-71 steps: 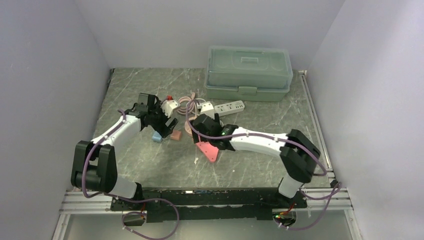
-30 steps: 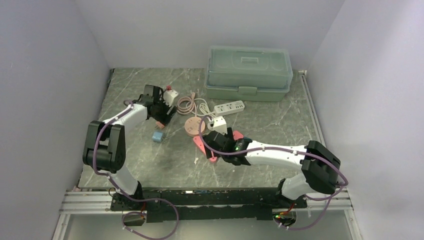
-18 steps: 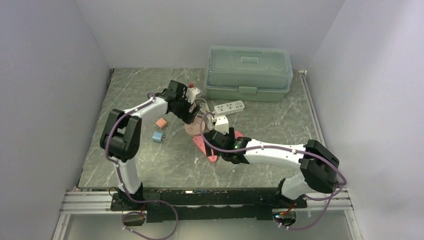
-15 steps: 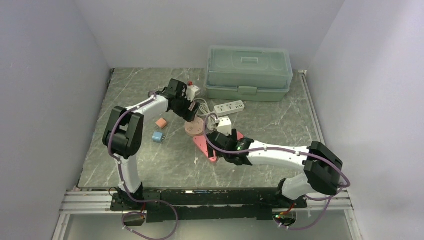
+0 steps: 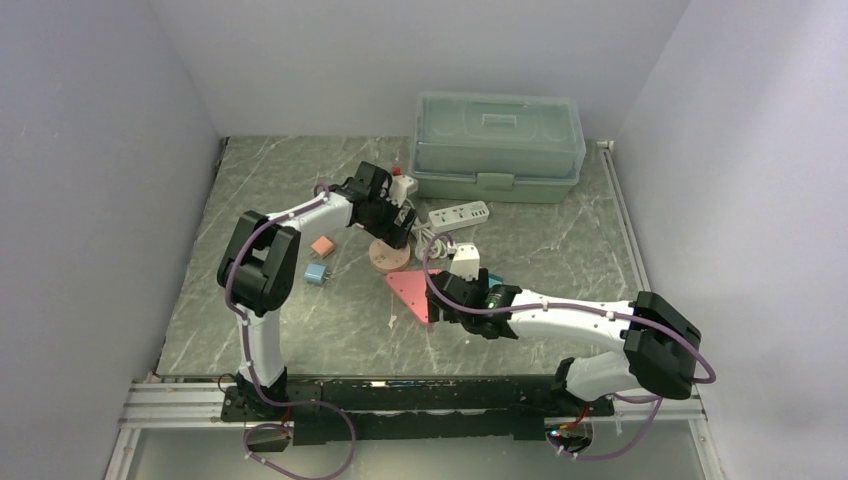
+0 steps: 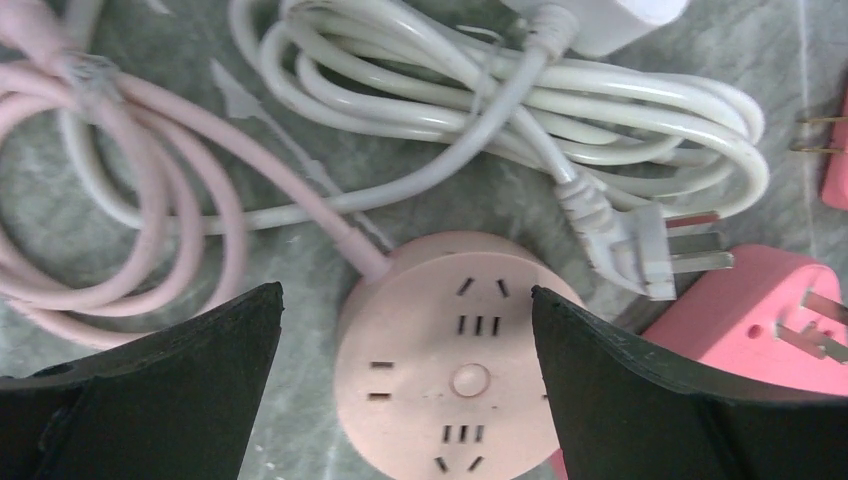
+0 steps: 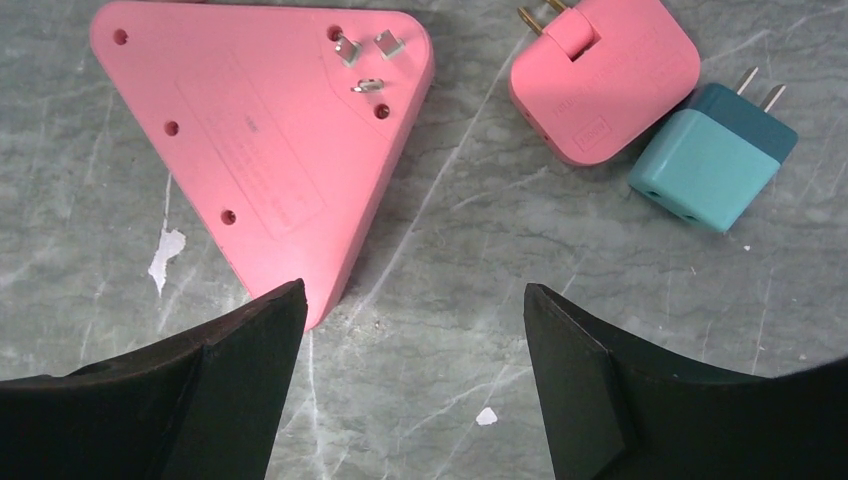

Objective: Insert the plug
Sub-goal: Move the socket to the center of the board.

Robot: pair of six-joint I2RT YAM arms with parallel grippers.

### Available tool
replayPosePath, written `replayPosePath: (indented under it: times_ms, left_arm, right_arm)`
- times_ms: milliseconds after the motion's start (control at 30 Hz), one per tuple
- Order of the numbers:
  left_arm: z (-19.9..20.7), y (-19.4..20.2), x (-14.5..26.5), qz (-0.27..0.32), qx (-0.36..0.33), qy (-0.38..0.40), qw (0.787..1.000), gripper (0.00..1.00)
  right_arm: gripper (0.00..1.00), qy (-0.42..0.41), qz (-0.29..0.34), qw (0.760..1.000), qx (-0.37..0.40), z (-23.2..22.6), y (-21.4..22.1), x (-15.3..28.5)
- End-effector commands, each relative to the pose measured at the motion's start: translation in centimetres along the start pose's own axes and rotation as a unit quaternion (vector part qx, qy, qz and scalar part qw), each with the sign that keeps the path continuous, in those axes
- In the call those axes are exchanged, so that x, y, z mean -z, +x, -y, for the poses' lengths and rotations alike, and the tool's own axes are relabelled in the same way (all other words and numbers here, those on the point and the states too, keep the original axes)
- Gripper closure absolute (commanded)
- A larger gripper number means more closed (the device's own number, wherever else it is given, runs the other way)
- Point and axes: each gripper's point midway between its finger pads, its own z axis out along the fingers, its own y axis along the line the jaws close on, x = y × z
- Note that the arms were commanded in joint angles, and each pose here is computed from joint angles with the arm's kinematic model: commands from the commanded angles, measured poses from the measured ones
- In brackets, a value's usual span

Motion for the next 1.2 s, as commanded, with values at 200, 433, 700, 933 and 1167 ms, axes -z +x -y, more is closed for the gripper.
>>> replayPosePath:
  times_ms: [200, 433, 700, 933, 1167]
  left_arm:
    - [0.6, 1.9, -2.1, -0.024, 0.011, -0.005, 1.000, 0.01]
    - [0.0, 3.9, -1.7, -0.045, 0.016, -0.031, 0.998, 0.18]
    - [1.0, 7.8, 1.7, -0.059, 0.051, -0.043, 0.996, 0.30]
    - [2.3, 9.4, 4.1, -0.064, 0.110, -0.008, 0.992, 0.34]
    - [1.0, 5.8, 8.0, -0.012, 0.135, 0.040, 0.990, 0.26]
  right_arm:
    - [0.16, 0.002, 0.008, 1.000, -0.023, 0.5, 0.1, 0.1]
    - [0.17, 0.002, 0.013, 1.000, -0.021, 0.7, 0.0, 0.1]
    - [0.18, 0.002, 0.013, 1.000, -0.008, 0.4, 0.0, -0.3]
    - [0.19, 0.002, 0.030, 0.999, 0.010, 0.1, -1.6, -0.1]
    - [0.19, 0.017, 0.067, 0.998, 0.013, 0.3, -7.4, -0.6]
